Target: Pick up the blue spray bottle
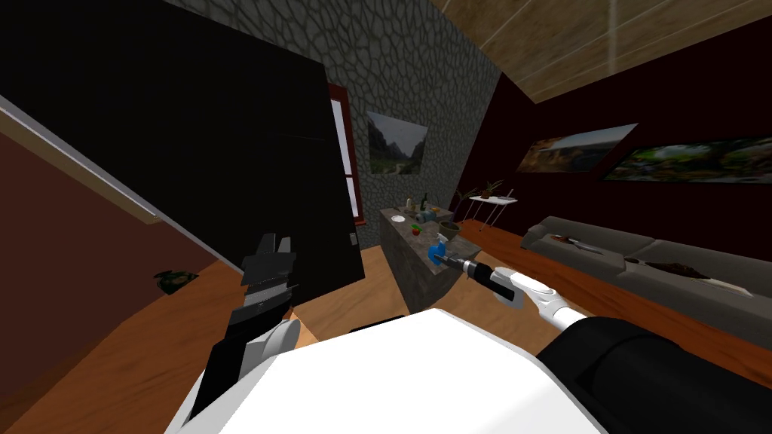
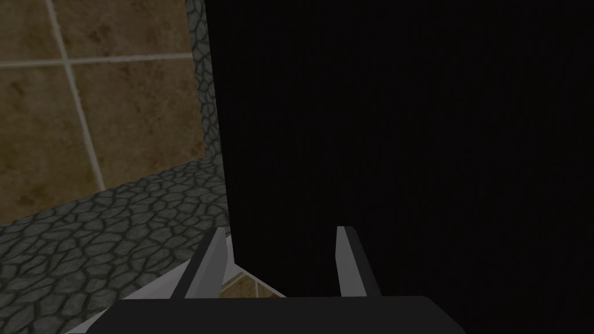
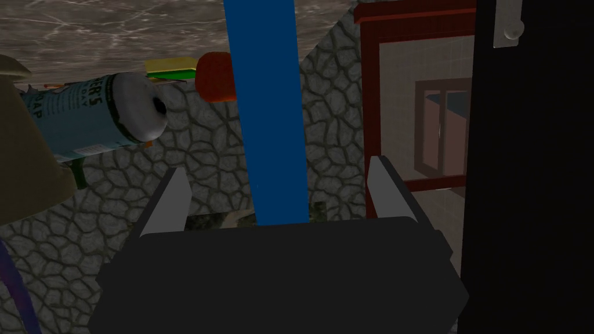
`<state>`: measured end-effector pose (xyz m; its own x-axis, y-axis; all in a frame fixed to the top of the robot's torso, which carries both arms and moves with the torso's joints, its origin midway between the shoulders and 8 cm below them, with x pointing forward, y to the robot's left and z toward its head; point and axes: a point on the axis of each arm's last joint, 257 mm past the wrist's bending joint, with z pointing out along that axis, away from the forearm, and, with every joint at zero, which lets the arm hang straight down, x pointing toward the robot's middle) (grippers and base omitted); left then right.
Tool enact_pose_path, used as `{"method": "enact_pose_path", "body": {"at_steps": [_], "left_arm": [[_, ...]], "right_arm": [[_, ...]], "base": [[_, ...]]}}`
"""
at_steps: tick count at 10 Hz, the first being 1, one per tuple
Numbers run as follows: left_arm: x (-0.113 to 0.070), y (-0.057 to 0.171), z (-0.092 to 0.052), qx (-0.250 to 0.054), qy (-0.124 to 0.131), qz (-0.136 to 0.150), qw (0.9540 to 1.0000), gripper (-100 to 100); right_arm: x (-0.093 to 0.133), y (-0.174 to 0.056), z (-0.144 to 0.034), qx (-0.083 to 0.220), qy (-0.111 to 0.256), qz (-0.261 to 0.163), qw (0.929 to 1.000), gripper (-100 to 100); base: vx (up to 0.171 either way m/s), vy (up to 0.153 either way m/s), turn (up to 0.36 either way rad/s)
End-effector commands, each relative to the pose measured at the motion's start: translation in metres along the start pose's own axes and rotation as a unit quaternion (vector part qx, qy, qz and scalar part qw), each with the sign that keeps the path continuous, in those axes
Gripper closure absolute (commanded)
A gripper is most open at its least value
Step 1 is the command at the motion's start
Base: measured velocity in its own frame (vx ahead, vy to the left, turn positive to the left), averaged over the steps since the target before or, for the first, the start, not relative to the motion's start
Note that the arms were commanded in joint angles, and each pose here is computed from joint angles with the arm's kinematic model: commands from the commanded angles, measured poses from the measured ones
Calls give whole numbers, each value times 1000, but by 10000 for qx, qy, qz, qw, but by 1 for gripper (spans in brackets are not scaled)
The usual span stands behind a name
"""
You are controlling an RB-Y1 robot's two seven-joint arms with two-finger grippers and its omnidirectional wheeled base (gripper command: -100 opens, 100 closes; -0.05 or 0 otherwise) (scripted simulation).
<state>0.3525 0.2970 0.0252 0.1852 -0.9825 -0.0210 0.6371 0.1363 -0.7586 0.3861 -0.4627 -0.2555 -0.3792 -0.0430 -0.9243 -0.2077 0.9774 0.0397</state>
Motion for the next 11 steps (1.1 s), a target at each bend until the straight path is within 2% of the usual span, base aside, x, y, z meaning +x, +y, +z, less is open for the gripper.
{"method": "enact_pose_path", "body": {"at_steps": [1, 3, 4, 5, 8, 9, 10, 11], "left_arm": [[0, 0, 0, 0, 0, 0, 10000, 0], [0, 0, 0, -1, 0, 1, 10000, 0], [0, 0, 0, -1, 0, 1, 10000, 0], [0, 0, 0, -1, 0, 1, 10000, 0], [0, 0, 0, -1, 0, 1, 10000, 0], [0, 0, 0, -1, 0, 1, 10000, 0], [0, 0, 0, -1, 0, 1, 10000, 0], [0, 0, 0, 0, 0, 0, 10000, 0]], "right_arm": [[3, -2, 9, -57, 11, 38, 10000, -100], [-8, -18, 16, 81, -81, 3, 9999, -100], [-4, -29, 15, 189, -41, 18, 9998, -100], [5, -16, 25, -34, 27, 90, 9999, -100], [-10, -40, 37, 170, -84, 53, 9998, -100], [-5, -48, 35, 249, -35, 73, 9997, -100], [3, -33, 46, 8, 39, 124, 9999, -100], [1, -36, 50, 36, 30, 114, 9999, -100]], "base": [[-126, 26, 68], [-34, 5, -7], [16, -4, 4], [-75, 2, 118], [-65, 20, 14], [0, 0, 0], [-76, 19, 120], [-100, 17, 69]]}}
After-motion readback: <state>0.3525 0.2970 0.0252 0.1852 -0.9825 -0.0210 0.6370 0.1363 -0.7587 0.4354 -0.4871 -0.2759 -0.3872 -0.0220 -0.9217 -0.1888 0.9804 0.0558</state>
